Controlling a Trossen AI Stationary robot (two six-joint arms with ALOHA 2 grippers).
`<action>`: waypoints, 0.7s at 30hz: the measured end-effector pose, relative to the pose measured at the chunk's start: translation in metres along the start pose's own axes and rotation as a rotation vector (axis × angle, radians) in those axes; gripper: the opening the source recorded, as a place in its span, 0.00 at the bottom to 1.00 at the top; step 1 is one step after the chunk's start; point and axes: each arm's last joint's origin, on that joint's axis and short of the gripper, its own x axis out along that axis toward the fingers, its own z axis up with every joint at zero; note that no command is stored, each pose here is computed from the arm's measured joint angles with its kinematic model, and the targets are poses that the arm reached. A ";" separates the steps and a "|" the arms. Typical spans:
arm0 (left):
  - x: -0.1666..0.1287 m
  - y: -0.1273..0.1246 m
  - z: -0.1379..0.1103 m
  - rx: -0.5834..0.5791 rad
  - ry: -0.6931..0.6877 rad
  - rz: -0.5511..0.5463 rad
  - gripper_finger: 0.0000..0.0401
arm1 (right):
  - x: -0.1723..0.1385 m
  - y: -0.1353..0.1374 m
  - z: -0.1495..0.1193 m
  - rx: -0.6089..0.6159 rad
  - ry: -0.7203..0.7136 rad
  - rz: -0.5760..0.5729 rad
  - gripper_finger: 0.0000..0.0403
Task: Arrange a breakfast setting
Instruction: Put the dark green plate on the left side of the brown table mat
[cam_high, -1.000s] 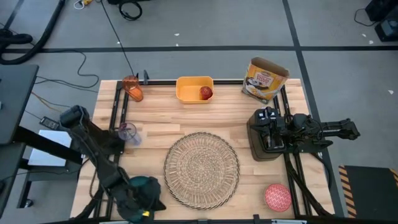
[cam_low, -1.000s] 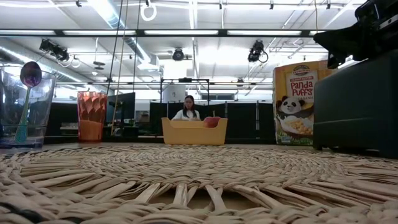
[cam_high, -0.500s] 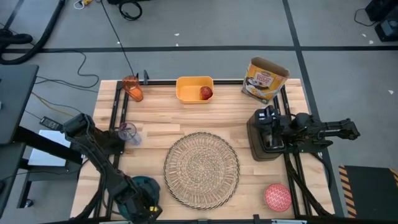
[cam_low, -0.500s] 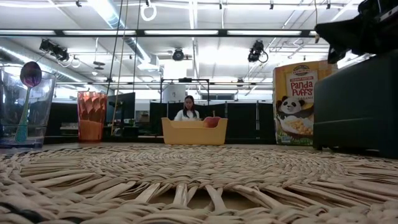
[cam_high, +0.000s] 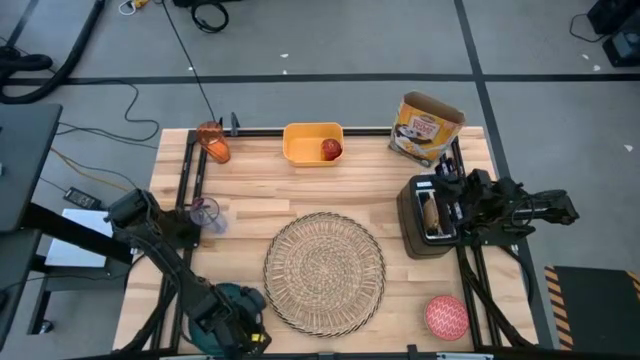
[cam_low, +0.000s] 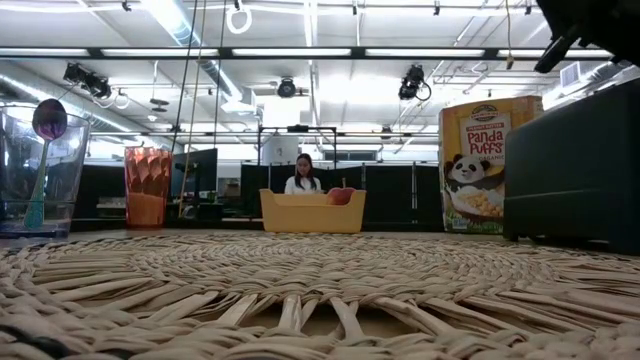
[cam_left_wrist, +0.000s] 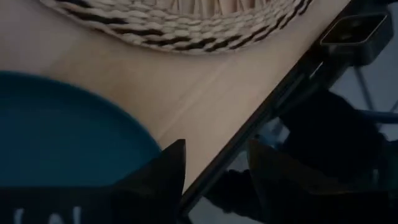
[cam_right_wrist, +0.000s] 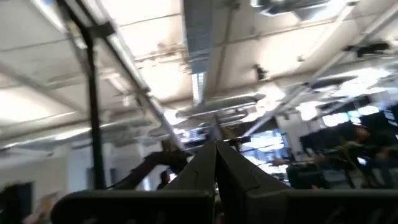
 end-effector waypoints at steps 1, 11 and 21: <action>-0.003 -0.004 -0.002 0.007 0.000 0.025 0.43 | 0.000 -0.001 0.000 0.011 -0.004 -0.026 0.04; 0.036 -0.006 -0.027 0.014 0.042 0.241 0.42 | -0.001 -0.007 0.004 0.013 -0.071 -0.248 0.04; 0.047 -0.002 -0.033 -0.009 0.050 0.269 0.42 | -0.001 -0.007 -0.001 -0.014 -0.020 -0.243 0.04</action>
